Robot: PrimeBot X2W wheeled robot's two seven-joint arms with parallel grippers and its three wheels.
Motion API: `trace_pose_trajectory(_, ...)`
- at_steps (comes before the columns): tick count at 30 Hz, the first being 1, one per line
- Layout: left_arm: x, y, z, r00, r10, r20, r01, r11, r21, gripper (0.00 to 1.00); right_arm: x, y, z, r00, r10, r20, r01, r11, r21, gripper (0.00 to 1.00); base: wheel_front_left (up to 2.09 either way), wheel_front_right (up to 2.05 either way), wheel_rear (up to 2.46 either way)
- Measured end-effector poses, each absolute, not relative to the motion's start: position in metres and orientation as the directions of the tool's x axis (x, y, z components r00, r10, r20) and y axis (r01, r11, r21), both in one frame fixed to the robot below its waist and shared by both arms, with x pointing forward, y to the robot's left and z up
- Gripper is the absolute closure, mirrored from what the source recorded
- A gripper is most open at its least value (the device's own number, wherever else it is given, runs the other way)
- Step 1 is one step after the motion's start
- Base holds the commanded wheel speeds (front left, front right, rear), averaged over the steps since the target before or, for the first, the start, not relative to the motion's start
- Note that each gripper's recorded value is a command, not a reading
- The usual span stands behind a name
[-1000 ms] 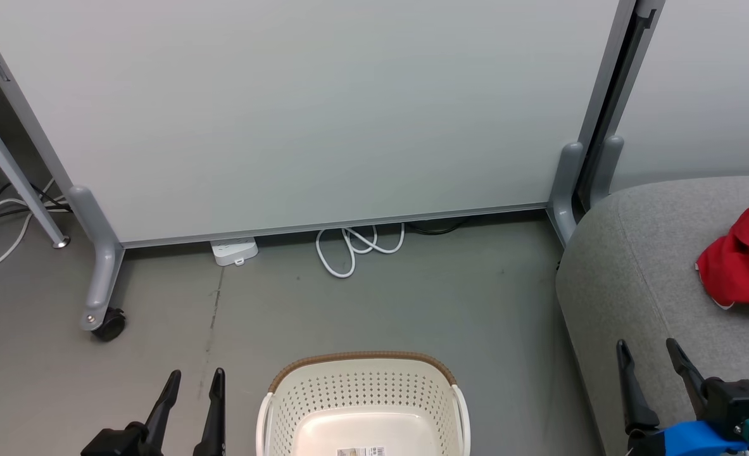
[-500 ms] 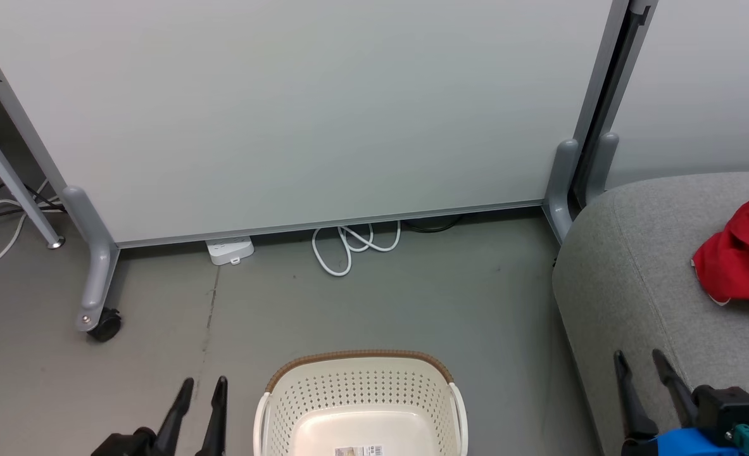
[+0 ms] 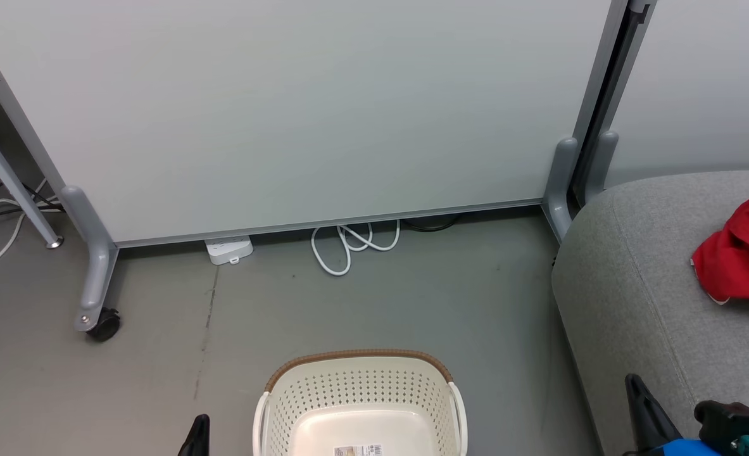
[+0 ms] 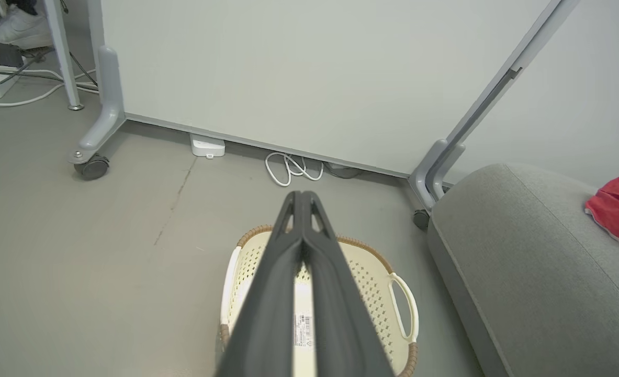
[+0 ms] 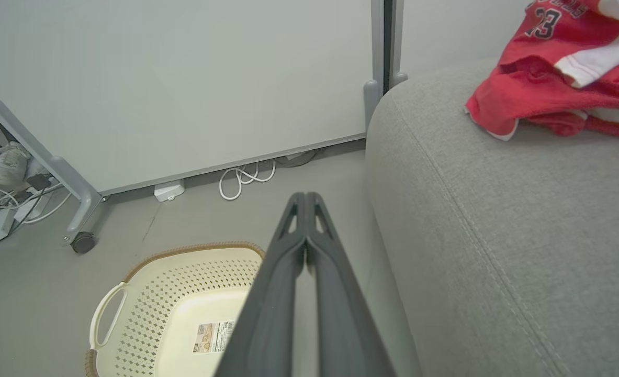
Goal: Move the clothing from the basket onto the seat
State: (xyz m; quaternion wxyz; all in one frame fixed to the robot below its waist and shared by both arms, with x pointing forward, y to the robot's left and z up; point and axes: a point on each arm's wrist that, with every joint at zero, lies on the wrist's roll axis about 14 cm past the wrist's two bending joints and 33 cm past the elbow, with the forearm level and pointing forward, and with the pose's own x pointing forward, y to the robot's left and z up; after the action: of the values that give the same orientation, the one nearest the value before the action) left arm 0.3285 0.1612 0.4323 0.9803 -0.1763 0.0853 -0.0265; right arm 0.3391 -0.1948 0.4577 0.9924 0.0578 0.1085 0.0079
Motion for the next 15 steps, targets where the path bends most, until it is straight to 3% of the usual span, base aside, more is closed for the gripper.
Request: trace_pose_trajectory(15,0.339,0.174,0.441,0.987,-0.026,-0.16,-0.068,0.831,-0.552,1.0,0.346,-0.194,0.463,0.982,0.03,-0.187,0.047,0.919,0.391,1.0,0.0,0.0,0.0)
